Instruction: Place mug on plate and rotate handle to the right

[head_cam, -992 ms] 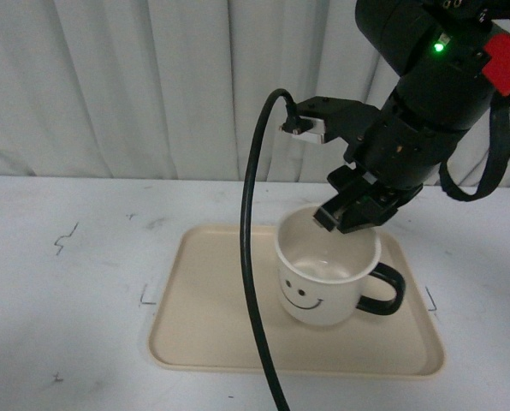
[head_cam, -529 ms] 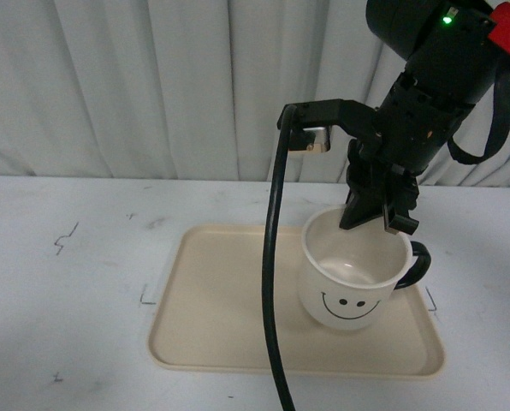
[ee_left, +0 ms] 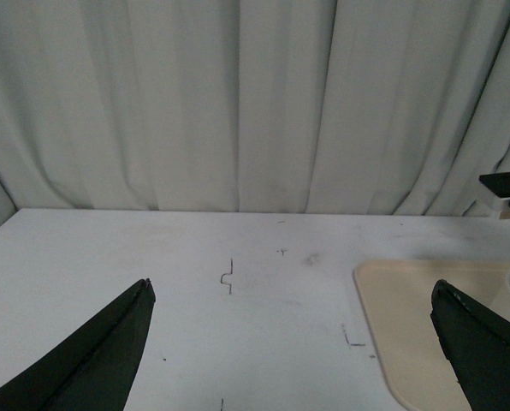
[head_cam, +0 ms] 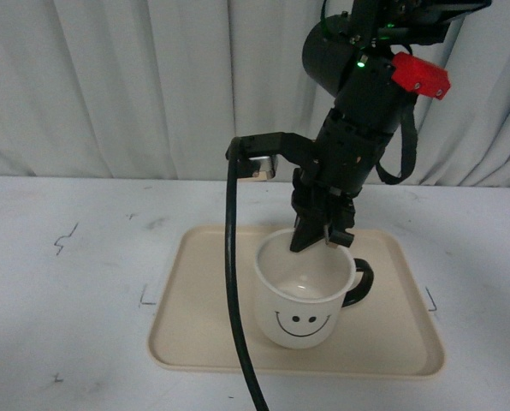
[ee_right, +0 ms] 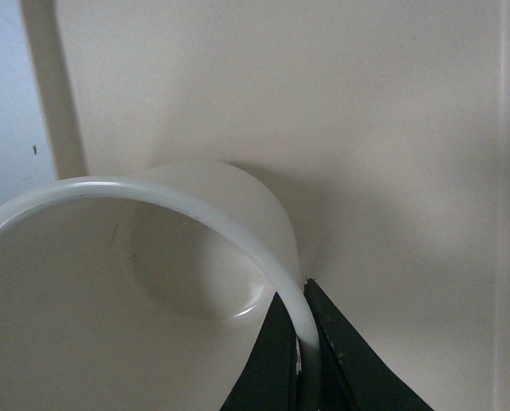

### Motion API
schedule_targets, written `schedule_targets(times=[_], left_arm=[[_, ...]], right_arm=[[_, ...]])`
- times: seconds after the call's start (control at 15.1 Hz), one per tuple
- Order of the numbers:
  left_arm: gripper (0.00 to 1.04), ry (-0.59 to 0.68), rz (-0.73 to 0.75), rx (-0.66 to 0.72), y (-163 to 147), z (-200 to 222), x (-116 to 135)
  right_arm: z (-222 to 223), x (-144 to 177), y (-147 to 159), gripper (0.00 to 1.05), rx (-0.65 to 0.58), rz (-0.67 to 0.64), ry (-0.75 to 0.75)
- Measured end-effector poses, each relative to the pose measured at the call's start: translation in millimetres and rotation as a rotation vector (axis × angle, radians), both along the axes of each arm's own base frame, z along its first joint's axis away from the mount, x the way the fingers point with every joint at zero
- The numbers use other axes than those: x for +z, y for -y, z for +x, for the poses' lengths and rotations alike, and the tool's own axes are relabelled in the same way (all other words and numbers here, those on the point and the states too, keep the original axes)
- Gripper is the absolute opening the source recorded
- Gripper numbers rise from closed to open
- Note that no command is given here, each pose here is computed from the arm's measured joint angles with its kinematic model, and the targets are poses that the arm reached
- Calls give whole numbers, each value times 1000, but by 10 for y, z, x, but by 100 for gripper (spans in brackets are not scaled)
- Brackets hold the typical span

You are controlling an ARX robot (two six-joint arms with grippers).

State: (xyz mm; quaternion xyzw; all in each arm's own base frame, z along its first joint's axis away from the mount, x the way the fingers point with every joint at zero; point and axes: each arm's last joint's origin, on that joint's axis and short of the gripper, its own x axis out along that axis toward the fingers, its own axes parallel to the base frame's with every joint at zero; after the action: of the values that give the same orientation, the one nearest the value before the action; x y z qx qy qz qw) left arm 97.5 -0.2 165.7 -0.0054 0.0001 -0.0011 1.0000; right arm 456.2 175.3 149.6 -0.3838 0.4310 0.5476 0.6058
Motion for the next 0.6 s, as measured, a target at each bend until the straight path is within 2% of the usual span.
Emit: schedule_targets(times=[0.2, 0.26, 0.46, 0.6], left_arm=[[98, 0, 0, 0, 0, 0, 0], [98, 0, 0, 0, 0, 0, 0], [98, 0, 0, 0, 0, 0, 0], [98, 0, 0, 0, 0, 0, 0]], right_arm=[[6, -52, -41, 3, -122, -42, -40], [-1, -46, -33, 8, -131, -62, -45], [10, -2, -3, 41, -122, -70, -55], [15, 90, -8, 61, -49, -62, -35]])
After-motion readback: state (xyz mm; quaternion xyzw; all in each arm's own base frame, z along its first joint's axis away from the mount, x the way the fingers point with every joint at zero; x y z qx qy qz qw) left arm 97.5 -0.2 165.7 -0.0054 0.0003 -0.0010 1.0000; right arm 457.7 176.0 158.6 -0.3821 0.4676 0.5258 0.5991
